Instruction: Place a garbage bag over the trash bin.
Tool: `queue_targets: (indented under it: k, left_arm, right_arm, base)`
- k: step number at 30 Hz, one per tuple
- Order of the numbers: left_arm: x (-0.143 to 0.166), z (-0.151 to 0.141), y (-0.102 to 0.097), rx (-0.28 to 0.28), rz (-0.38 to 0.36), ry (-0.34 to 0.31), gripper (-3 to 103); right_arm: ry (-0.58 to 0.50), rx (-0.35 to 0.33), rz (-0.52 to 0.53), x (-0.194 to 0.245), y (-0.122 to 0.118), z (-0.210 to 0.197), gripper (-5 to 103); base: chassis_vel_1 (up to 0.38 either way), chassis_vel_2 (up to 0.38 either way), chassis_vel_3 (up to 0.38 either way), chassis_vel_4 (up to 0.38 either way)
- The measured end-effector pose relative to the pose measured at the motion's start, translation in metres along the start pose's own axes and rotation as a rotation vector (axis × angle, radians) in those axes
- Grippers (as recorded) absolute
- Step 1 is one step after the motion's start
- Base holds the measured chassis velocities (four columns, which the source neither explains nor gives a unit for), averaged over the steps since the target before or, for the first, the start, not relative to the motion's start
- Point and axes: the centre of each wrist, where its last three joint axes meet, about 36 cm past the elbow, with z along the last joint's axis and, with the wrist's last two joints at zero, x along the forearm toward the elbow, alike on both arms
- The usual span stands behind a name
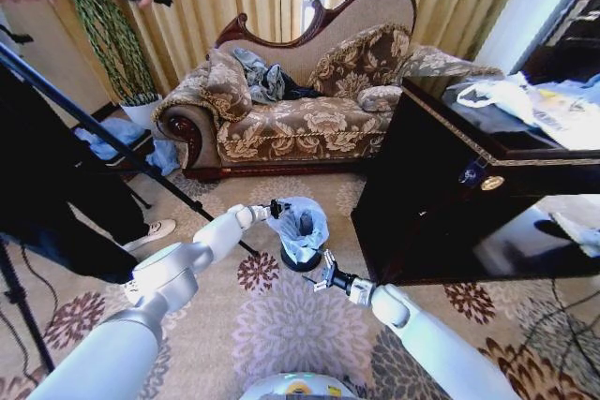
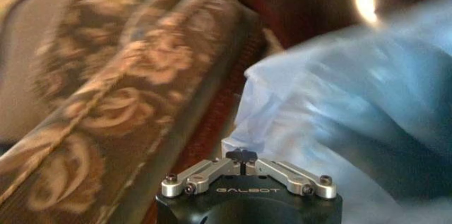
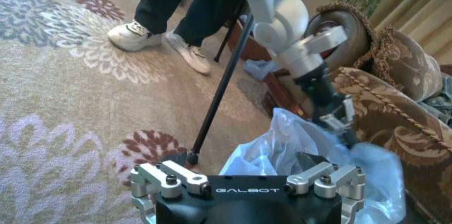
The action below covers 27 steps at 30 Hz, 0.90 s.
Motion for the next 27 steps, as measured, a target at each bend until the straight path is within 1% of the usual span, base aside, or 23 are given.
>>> queue_targets:
  k: [1, 2, 3, 4, 5, 6, 8, 9, 11, 13, 14, 16, 17, 19, 23, 26, 27]
  left_arm:
    - [-0.003, -0.003, -0.001, 0.084, -0.045, -0.009, 0]
    - [-0.003, -0.003, -0.001, 0.084, -0.045, -0.009, 0]
    - [-0.005, -0.005, -0.002, 0.148, -0.066, -0.014, 0]
    - [-0.008, -0.007, -0.004, 0.231, -0.086, -0.019, 0]
    - [-0.01, -0.008, -0.006, 0.31, -0.102, -0.01, 0]
    - [-0.01, -0.008, -0.006, 0.31, -0.102, -0.01, 0]
    - [-0.011, -0.007, -0.013, 0.436, -0.12, 0.015, 0]
    - [-0.011, -0.007, -0.013, 0.436, -0.12, 0.015, 0]
    - [-0.012, -0.003, -0.024, 0.536, -0.13, 0.041, 0]
    - [-0.013, -0.001, -0.033, 0.591, -0.135, 0.055, 0]
    - [-0.013, -0.001, -0.033, 0.591, -0.135, 0.055, 0]
    - [-0.015, 0.0, -0.045, 0.655, -0.146, 0.074, 0]
    - [-0.015, 0.0, -0.045, 0.655, -0.146, 0.074, 0]
    - [-0.018, -0.002, -0.052, 0.694, -0.161, 0.086, 0]
    - [-0.019, -0.003, -0.054, 0.715, -0.175, 0.094, 0]
    - [-0.02, -0.004, -0.052, 0.765, -0.208, 0.11, 0]
    - [-0.02, -0.004, -0.051, 0.787, -0.22, 0.111, -3]
  right_arm:
    - [0.0, -0.001, -0.001, 0.001, 0.002, 0.0, 100]
    - [0.0, -0.001, -0.001, 0.001, 0.002, 0.0, 100]
    - [0.0, -0.002, 0.0, 0.001, 0.003, 0.0, 100]
    - [0.001, -0.005, 0.001, 0.002, 0.005, 0.0, 100]
    - [0.0, -0.007, 0.006, 0.004, 0.006, 0.0, 100]
    - [0.0, -0.007, 0.006, 0.004, 0.006, 0.0, 100]
    - [-0.002, -0.011, 0.018, 0.007, 0.008, -0.001, 100]
    - [-0.002, -0.011, 0.018, 0.007, 0.008, -0.001, 100]
    - [-0.003, -0.012, 0.029, 0.011, 0.009, -0.002, 100]
    - [-0.008, -0.009, 0.036, 0.015, 0.009, -0.003, 100]
    - [-0.008, -0.009, 0.036, 0.015, 0.009, -0.003, 100]
    - [-0.014, 0.005, 0.054, 0.019, 0.009, -0.004, 100]
    - [-0.014, 0.005, 0.054, 0.019, 0.009, -0.004, 100]
    - [-0.021, 0.02, 0.082, 0.022, 0.007, -0.006, 100]
    - [-0.031, 0.027, 0.104, 0.022, 0.006, -0.01, 100]
    - [-0.067, 0.071, 0.182, 0.012, -0.001, -0.017, 100]
    - [-0.084, 0.097, 0.215, 0.006, -0.007, -0.019, 100]
  base:
    - [0.0, 0.0, 0.0, 0.0]
    - [0.0, 0.0, 0.0, 0.0]
    - [0.0, 0.0, 0.0, 0.0]
    - [0.0, 0.0, 0.0, 0.0]
    - [0.0, 0.0, 0.0, 0.0]
    - [0.0, 0.0, 0.0, 0.0]
    - [0.0, 0.0, 0.0, 0.0]
    - [0.0, 0.0, 0.0, 0.0]
    - [0.0, 0.0, 0.0, 0.0]
    - [0.0, 0.0, 0.0, 0.0]
    - [0.0, 0.0, 0.0, 0.0]
    - [0.0, 0.0, 0.0, 0.0]
    - [0.0, 0.0, 0.0, 0.0]
    - [0.0, 0.0, 0.0, 0.0]
    - [0.0, 0.0, 0.0, 0.0]
    - [0.0, 0.0, 0.0, 0.0]
    - [0.0, 0.0, 0.0, 0.0]
